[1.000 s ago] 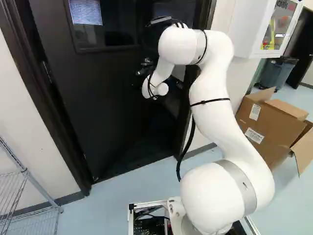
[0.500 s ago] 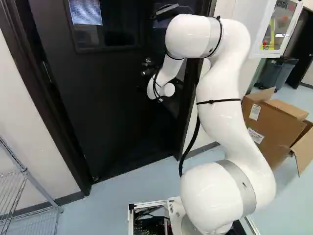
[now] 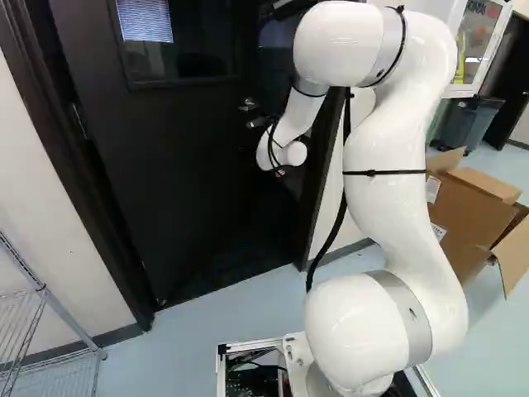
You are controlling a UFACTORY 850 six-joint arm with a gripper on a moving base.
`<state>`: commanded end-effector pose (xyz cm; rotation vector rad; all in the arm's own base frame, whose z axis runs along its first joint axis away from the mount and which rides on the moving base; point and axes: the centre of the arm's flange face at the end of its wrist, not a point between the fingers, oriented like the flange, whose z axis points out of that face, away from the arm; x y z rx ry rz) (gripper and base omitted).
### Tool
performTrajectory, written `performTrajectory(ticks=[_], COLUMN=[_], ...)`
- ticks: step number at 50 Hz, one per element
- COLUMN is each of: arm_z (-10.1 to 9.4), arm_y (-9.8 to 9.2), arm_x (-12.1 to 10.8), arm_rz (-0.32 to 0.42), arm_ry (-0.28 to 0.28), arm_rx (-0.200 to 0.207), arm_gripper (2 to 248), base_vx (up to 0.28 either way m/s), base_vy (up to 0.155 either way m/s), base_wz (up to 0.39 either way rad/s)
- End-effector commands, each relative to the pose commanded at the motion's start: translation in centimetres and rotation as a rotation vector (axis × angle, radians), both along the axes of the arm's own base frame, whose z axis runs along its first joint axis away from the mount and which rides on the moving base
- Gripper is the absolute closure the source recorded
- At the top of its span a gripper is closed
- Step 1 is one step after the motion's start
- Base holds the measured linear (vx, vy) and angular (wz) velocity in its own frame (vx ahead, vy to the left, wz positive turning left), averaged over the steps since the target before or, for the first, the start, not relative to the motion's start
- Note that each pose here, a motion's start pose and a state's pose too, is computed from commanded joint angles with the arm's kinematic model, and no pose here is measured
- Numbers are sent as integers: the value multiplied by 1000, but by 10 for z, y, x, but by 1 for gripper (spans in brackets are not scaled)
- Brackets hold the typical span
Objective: Open the door and move inside
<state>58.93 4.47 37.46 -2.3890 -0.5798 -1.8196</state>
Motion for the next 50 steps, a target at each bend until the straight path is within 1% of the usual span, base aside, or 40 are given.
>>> performTrajectory(ticks=[36,50], arm_z=[8,10], arm_y=[-20,-27], arm_x=[-74,-103], arm_rz=[-33,-58], arm_ry=[42,55], arm_rx=[-1,5], arm_gripper=[3,3], base_vx=[0,0], base_vy=[0,0], base_wz=[0,0])
